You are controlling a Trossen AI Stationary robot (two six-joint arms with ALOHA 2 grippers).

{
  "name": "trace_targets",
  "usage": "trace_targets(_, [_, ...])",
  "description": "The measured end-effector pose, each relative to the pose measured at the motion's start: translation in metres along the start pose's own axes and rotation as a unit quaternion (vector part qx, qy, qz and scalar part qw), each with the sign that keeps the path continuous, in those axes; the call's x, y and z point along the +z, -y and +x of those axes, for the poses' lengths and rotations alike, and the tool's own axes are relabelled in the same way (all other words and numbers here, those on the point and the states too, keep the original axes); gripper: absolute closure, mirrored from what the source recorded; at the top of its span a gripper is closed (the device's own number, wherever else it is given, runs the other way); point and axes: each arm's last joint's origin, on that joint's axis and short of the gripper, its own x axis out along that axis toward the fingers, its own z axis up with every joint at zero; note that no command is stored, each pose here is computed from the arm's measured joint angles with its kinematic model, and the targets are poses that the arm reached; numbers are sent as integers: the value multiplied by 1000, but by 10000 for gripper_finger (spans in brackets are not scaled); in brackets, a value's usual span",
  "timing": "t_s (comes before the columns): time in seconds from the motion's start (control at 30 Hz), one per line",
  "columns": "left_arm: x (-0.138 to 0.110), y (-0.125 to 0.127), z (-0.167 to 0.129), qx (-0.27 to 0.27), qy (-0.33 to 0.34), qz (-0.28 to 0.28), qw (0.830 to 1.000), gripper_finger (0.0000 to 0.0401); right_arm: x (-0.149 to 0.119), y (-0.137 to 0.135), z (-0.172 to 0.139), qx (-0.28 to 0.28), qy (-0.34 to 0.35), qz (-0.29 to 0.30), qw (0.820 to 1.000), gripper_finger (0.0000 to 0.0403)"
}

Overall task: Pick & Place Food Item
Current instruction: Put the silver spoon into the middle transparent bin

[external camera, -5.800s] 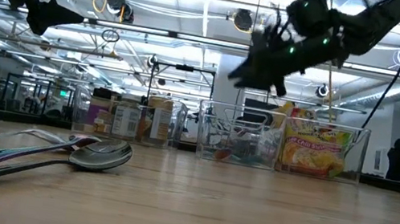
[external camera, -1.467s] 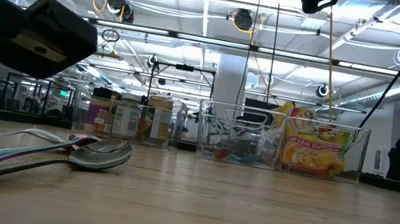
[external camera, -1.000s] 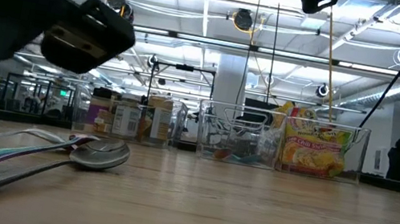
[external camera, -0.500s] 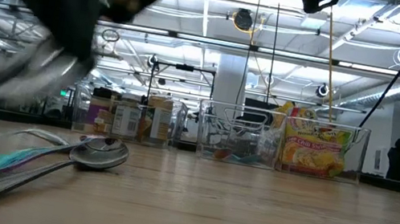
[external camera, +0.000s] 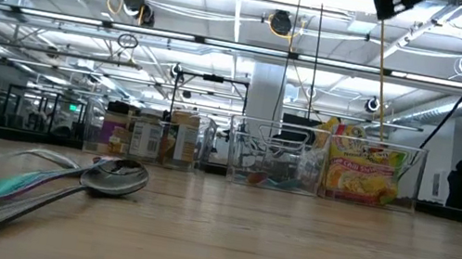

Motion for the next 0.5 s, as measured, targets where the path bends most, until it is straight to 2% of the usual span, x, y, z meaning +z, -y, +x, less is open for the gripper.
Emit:
trace_targets(0.13, [-12, -48, 19, 31, 5, -16, 999, 398, -11, 3, -16, -40, 6, 14, 999, 268])
trace_targets(0.23, [-26, -92, 30, 38, 20, -48, 998, 398, -17, 5, -28, -56, 17, 24, 998, 268])
trace_targets(0.37, [-37, -150, 32, 59, 96, -89, 990, 398, -25, 5, -44, -56, 33, 23, 998, 268])
trace_targets(0.5, [-42, -201, 23, 104, 196, -100, 970, 399, -28, 6, -56, -57, 57, 8, 997, 268])
